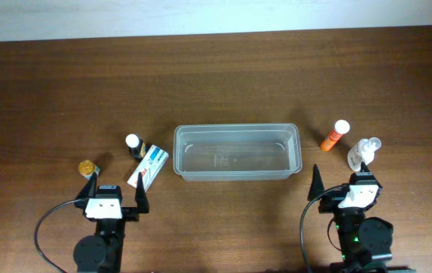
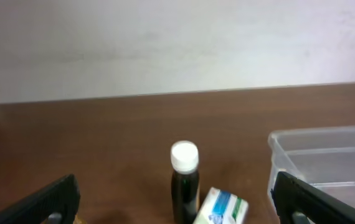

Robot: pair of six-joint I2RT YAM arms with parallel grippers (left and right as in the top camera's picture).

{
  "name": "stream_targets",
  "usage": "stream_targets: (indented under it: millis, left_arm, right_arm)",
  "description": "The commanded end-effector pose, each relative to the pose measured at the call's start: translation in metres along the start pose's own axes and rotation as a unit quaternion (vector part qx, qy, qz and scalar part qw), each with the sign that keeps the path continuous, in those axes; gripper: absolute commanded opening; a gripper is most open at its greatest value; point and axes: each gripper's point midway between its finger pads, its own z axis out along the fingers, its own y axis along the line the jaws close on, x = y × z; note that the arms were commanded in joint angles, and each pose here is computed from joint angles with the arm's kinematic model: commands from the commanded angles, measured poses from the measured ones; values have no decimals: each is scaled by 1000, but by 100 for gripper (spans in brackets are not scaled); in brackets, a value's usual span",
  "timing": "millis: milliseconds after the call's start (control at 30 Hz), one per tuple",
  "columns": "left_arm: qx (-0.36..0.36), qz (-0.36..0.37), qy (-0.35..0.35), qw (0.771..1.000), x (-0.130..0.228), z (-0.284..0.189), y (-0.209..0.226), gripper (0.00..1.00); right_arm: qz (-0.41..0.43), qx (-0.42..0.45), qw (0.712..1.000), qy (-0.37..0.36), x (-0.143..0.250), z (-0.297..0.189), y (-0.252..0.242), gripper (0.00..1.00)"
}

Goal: Pack container

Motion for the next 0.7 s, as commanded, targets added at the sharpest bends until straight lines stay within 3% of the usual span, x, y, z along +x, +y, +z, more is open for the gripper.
stream_targets:
  millis: [0,100,333,500,667]
  left_arm:
    - [-25,-5,-32,999,-38,-5,10,99]
    - [-29,-4,-26,999,-50,-4,11,100]
    - [-38,-1,39,999,-75,24,15,99]
    - [-30,5,145,989,-82,64,13,99]
    - [4,5,266,964,-63,90,2,99]
  right_arm:
    - [26,3,1000,-12,-41,-8,-1,98]
    - [60,3,998,11,-58,-6,0,98]
    - [54,10,992,116,-102,20,2,98]
    - [46,20,969,242,-116,54,4,98]
    - [49,34,931,360,-105,81,-3,98]
